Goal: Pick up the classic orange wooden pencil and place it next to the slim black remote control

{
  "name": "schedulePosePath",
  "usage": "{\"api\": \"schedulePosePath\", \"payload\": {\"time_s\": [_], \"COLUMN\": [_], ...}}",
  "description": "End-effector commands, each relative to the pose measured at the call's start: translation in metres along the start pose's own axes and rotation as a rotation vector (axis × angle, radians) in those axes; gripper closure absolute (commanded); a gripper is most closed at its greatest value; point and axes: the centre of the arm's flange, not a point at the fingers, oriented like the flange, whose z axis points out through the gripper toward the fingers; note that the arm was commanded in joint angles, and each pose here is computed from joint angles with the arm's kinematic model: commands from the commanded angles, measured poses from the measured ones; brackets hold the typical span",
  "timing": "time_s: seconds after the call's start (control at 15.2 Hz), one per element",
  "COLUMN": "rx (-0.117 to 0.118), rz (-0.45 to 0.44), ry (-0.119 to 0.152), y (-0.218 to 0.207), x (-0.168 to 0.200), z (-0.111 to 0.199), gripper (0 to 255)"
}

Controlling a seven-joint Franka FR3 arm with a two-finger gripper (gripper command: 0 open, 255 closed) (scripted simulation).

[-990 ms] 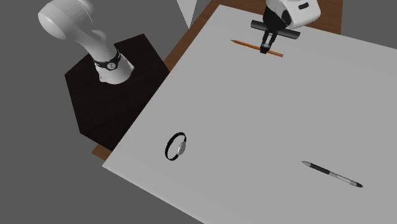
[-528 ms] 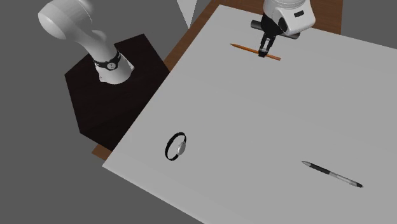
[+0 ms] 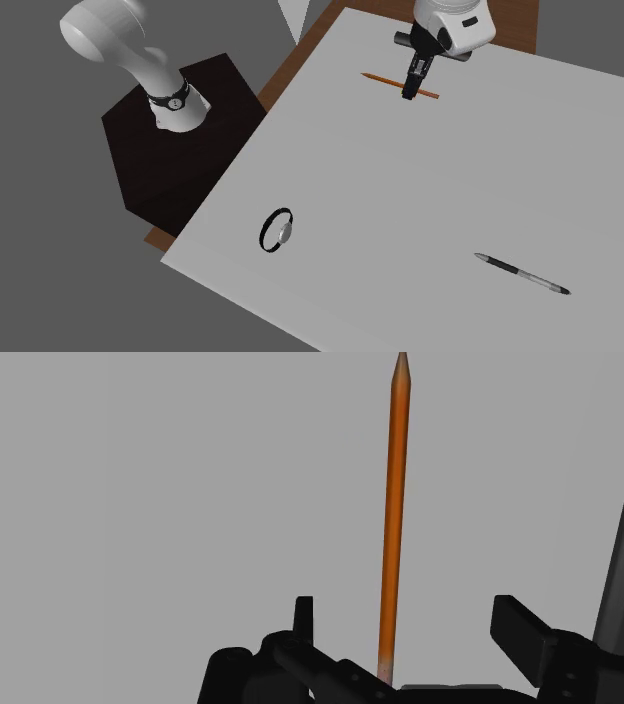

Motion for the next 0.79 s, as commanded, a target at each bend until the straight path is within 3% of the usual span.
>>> {"api": "schedulePosePath", "payload": {"time_s": [0.0,0.26,0.73], "rx": [0.0,0.0,0.0], "rz": [0.0,0.0,0.0], "ry": [0.0,0.0,0.0], "y": [0.0,0.0,0.0], "x": [0.0,0.0,0.0], "z": [0.0,-0.05,-0.05], "gripper": [0,0,0]}}
